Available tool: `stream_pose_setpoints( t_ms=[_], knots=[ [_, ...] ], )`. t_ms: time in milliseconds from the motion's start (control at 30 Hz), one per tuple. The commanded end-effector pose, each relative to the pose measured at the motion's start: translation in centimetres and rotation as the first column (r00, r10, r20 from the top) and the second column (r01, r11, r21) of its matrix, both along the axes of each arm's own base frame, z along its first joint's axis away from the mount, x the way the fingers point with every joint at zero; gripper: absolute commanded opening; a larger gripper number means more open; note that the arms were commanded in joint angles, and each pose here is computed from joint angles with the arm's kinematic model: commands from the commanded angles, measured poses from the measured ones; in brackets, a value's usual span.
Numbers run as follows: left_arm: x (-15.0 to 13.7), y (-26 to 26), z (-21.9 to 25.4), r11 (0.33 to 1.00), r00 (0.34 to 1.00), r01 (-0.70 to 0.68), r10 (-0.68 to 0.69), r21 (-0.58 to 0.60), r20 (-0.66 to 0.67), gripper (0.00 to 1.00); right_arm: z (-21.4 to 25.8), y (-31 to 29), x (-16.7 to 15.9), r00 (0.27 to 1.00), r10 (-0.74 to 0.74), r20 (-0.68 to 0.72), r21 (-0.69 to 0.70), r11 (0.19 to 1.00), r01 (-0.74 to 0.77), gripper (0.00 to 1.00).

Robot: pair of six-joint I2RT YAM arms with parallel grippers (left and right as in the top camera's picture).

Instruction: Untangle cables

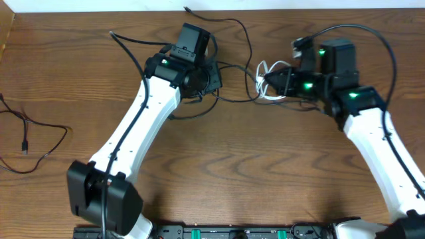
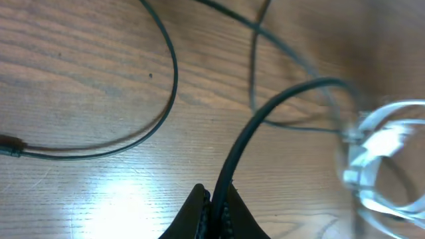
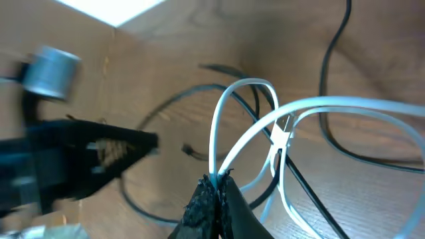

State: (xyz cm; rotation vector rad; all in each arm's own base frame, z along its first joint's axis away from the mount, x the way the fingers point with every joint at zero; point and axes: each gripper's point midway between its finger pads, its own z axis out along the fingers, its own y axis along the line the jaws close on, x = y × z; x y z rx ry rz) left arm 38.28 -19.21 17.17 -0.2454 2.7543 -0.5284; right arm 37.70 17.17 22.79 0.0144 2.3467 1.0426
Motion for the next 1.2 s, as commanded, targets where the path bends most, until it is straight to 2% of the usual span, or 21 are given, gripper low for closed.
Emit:
stream_pose_setpoints(
  t_ms=[0, 533, 800, 1033, 1100, 1133, 1167],
  knots=[
    [-0.3, -0.1, -2.4, 0.999, 0.998, 0.021, -0.019, 0.031, -0.057, 0.08, 3.1, -0.6, -1.0, 0.997, 0.035, 0.070, 0.057, 0.998, -0.039, 0.01],
    [-0.4, -0.3, -8.3, 0.993, 0.982, 0.073, -0.055, 0.092, -0.182, 0.08, 8.5, -0.8, -2.3, 0.982, 0.036, 0.185, 0.162, 0.985, -0.067, 0.01],
    [-0.3, -0.1, -9.6, 0.990, 0.978, 0.082, -0.058, 0.116, -0.200, 0.08, 10.0, -2.2, -2.4, 0.976, 0.009, 0.219, 0.186, 0.981, -0.051, 0.01],
    [0.0, -0.3, -9.5, 0.991, 0.981, 0.081, -0.059, 0.109, -0.186, 0.08, 8.5, -3.4, -2.1, 0.983, -0.029, 0.180, 0.141, 0.990, 0.004, 0.01],
    [0.4, -0.9, -9.2, 0.993, 0.983, 0.087, -0.073, 0.077, -0.171, 0.08, 5.9, -3.8, -2.0, 0.992, -0.053, 0.114, 0.068, 0.997, 0.045, 0.07],
    [0.5, -1.4, -9.0, 0.994, 0.983, 0.092, -0.083, 0.053, -0.164, 0.08, 4.9, -3.7, -2.1, 0.995, -0.046, 0.092, 0.039, 0.998, 0.042, 0.16],
    [0.6, -1.9, -8.6, 0.994, 0.984, 0.105, -0.100, 0.024, -0.150, 0.08, 4.3, -3.5, -2.2, 0.996, -0.035, 0.079, 0.020, 0.999, 0.034, 0.21]
  ],
)
